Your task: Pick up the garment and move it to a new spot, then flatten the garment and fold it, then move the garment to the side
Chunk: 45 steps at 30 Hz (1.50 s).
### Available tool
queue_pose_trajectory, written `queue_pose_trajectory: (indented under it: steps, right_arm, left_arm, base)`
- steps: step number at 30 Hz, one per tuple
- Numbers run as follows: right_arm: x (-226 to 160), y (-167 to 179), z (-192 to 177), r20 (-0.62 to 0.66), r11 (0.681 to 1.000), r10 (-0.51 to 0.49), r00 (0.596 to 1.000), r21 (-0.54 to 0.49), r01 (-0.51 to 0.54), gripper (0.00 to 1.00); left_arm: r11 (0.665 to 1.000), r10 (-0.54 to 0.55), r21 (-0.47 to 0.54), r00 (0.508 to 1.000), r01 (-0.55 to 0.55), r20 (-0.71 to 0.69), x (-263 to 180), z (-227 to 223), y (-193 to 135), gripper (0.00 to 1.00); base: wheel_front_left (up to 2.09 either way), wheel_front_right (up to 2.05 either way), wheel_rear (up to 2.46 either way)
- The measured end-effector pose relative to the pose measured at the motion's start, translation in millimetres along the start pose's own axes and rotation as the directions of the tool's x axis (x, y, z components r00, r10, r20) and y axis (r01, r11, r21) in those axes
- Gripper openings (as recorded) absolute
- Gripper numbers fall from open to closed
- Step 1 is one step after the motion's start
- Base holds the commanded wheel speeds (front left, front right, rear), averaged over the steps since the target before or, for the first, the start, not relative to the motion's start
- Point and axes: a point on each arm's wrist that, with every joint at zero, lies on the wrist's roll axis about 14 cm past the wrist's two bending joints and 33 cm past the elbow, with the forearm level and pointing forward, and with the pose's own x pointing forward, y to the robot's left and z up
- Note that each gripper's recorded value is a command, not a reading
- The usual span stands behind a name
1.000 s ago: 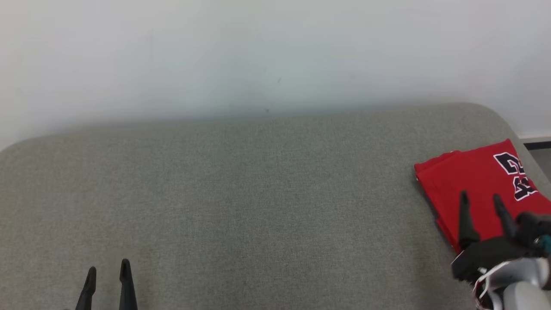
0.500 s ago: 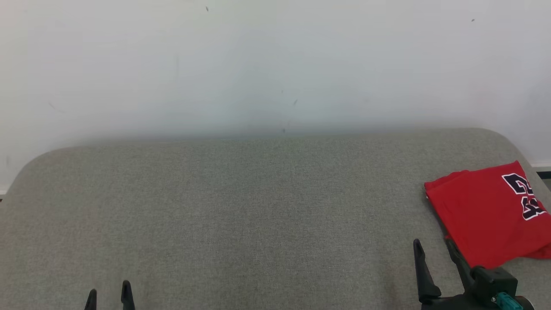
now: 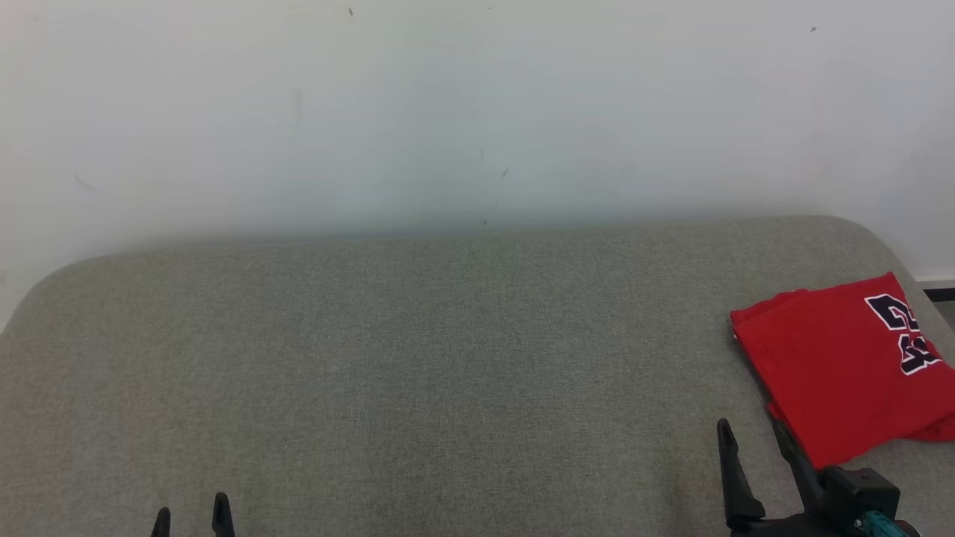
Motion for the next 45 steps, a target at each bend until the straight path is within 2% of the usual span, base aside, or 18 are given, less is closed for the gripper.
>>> queue_pose_trajectory:
  steps: [15, 16, 21, 30, 40, 45]
  right_arm:
    - [4, 3, -8, -0.027, 1.0, 0.008, 1.0, 0.029, -0.007, 1.0]
    - [4, 3, -8, -0.029, 1.0, 0.009, 1.0, 0.031, -0.008, 0.0]
    - [-4, 0, -32, -0.101, 0.999, -0.004, 0.995, 0.043, 0.009, 0.0]
    - [-2, -2, -34, -0.111, 0.975, -0.021, 0.994, 0.218, 0.045, 0.0]
    - [5, -1, -27, -0.092, 0.924, -0.026, 0.995, 0.379, 0.059, 0.0]
    - [7, -1, -26, -0.089, 0.876, -0.03, 0.996, 0.477, 0.069, 0.0]
  left_arm:
    - [1.0, -0.003, 0.002, 1.0, 0.003, -0.027, 1, -9, -1, 1.0]
    - [1.0, -0.001, -0.002, 1.0, 0.001, -0.027, 1, -9, 0, 0.0]
    - [1.0, 0.017, -0.005, 0.997, -0.018, -0.08, -5, -24, 4, 0.0]
    - [0.984, 0.063, -0.161, 0.991, -0.082, -0.122, -4, -31, 12, 0.0]
    - [0.945, 0.082, -0.305, 0.988, -0.119, -0.13, 4, -28, 15, 0.0]
    - [0.906, 0.09, -0.4, 0.987, -0.137, -0.133, 9, -25, 16, 0.0]
  base:
    - [0.0, 0.0, 0.0]
    - [0.0, 0.0, 0.0]
    - [0.0, 0.0, 0.0]
    - [0.0, 0.0, 0.0]
    - [0.0, 0.0, 0.0]
    - [0.0, 0.0, 0.0]
